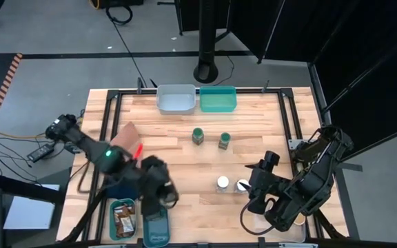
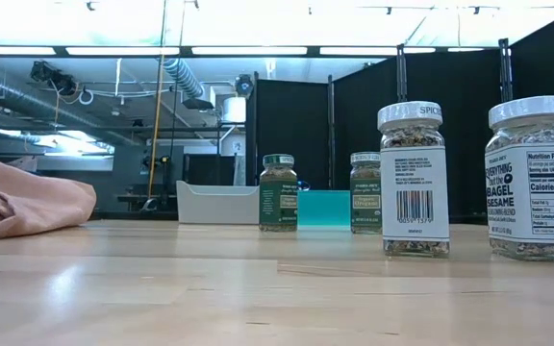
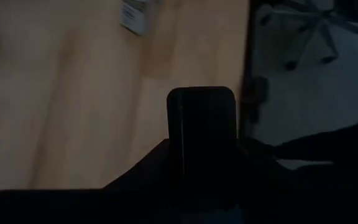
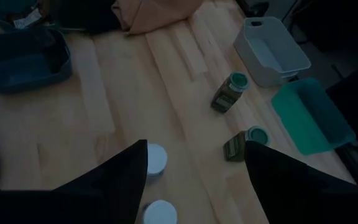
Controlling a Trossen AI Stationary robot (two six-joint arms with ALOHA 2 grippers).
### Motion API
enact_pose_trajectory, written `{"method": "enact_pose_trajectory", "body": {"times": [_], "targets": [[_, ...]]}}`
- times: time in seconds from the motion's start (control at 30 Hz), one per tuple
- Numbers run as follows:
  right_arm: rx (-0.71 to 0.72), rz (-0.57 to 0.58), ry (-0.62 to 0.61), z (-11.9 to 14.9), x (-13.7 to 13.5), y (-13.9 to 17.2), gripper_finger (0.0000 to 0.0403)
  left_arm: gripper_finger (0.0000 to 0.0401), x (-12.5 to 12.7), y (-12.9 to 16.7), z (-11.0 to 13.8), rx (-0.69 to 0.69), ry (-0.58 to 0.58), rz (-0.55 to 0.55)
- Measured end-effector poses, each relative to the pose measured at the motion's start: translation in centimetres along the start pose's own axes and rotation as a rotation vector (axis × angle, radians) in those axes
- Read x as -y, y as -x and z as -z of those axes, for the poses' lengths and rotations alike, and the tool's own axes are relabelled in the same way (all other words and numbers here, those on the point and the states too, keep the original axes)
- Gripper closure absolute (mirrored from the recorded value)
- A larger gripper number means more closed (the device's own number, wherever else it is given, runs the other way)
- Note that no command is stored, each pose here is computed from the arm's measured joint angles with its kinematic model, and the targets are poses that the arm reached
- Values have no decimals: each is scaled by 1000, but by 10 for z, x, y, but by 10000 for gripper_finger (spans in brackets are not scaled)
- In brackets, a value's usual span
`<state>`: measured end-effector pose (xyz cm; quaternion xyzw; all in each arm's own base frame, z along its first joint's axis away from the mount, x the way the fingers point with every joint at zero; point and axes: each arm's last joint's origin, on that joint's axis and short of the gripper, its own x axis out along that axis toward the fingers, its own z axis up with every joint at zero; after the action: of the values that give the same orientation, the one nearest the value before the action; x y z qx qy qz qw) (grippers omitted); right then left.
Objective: Sort spices by type
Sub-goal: Put the black spice can into the blue bin
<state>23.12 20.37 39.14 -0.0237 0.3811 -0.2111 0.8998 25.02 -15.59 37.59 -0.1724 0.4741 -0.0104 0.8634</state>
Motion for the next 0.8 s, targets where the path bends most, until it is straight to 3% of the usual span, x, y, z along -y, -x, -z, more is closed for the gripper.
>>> {"method": "enact_pose_trajectory", "body": {"times": [0.23, 0.5, 0.8], "targets": [[7, 2, 9, -1, 0, 0, 128, 266, 37, 7, 35, -21, 40, 85], [17, -12, -30, -2, -2, 0, 128, 266, 63, 11, 67, 21, 97, 73], [22, -22, -87, -3, -3, 0, 128, 266, 94, -17, 101, -34, 85, 59]]}}
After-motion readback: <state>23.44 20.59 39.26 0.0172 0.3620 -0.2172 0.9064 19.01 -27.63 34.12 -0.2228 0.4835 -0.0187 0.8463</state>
